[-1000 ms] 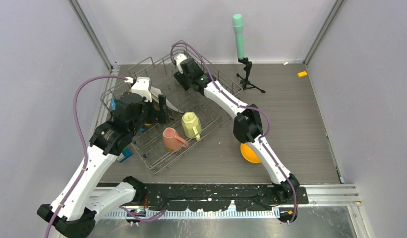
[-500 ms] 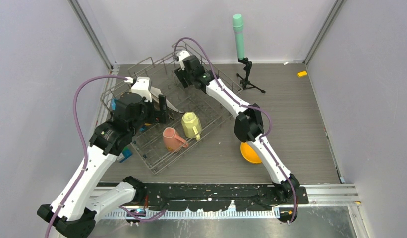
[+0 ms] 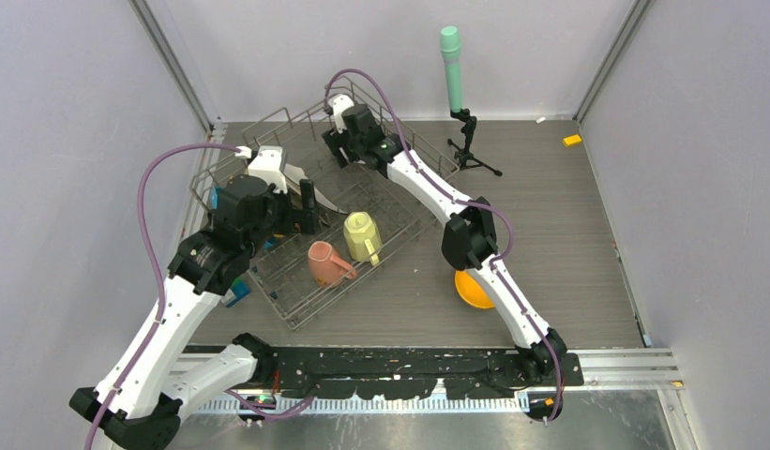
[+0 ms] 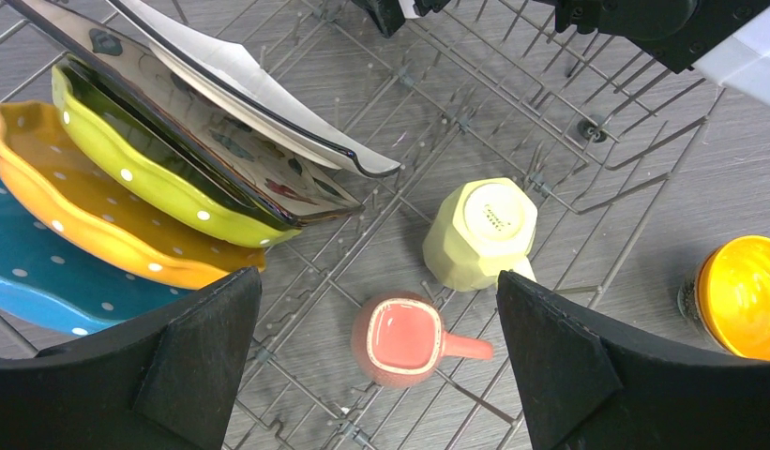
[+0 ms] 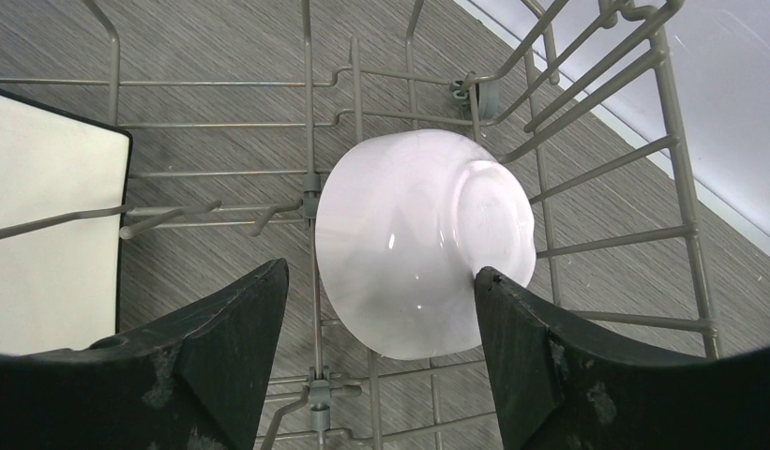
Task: Load the mixed dishes into the dish rack
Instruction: Insert the bowl into the dish rack.
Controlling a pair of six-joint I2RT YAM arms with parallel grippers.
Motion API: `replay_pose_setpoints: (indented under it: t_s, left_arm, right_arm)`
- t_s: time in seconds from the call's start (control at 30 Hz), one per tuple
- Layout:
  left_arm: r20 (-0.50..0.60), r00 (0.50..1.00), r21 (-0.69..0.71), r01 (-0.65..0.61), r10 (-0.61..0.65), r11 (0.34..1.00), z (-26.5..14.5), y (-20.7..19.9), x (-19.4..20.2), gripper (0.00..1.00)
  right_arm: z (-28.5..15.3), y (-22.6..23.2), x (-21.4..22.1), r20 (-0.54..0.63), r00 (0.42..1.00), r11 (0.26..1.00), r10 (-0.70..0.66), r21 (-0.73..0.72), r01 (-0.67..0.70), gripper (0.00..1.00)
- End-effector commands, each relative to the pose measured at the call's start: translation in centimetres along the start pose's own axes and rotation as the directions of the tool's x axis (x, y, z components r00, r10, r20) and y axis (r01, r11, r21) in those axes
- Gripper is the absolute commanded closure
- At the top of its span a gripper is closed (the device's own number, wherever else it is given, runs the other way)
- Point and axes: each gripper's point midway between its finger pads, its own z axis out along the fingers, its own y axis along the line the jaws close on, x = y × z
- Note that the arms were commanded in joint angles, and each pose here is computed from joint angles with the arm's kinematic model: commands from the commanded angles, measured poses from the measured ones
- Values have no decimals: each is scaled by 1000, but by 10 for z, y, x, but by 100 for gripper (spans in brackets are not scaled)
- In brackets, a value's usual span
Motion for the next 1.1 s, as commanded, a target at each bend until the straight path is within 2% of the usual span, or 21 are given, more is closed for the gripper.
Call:
replay_pose_setpoints:
  t_s: [0.0,0.17,0.43,0.57,0.8,1.07]
  left_arm:
    - [39,999,15,23,-24,1000,-8,-2,-13,0]
    - [38,999,19,32,-33,999,-8,-3,-13,0]
    - [31,999,19,33,-34,999,-7,-3,-12,0]
    - [33,999,20,36,-37,999,-7,-4,-12,0]
    - [25,998,36,49,-50,998,-5,-8,-11,0]
    - [26,998,45,56,-57,997,-6,-9,-11,0]
  right_arm:
    - [-31,-2,-57,119,992,999,44,-19,-42,22]
    - [-29,-6,-47,89,994,998,58,15,-59,25]
    - [-14,-19,-21,43,995,991,91,98,-95,36]
    - [-10,-26,-19,49,996,987,80,136,-86,37]
    - [-37,-18,-61,126,980,987,153,28,-158,34]
    - [-105,-10,-124,225,943,969,243,-104,-225,31]
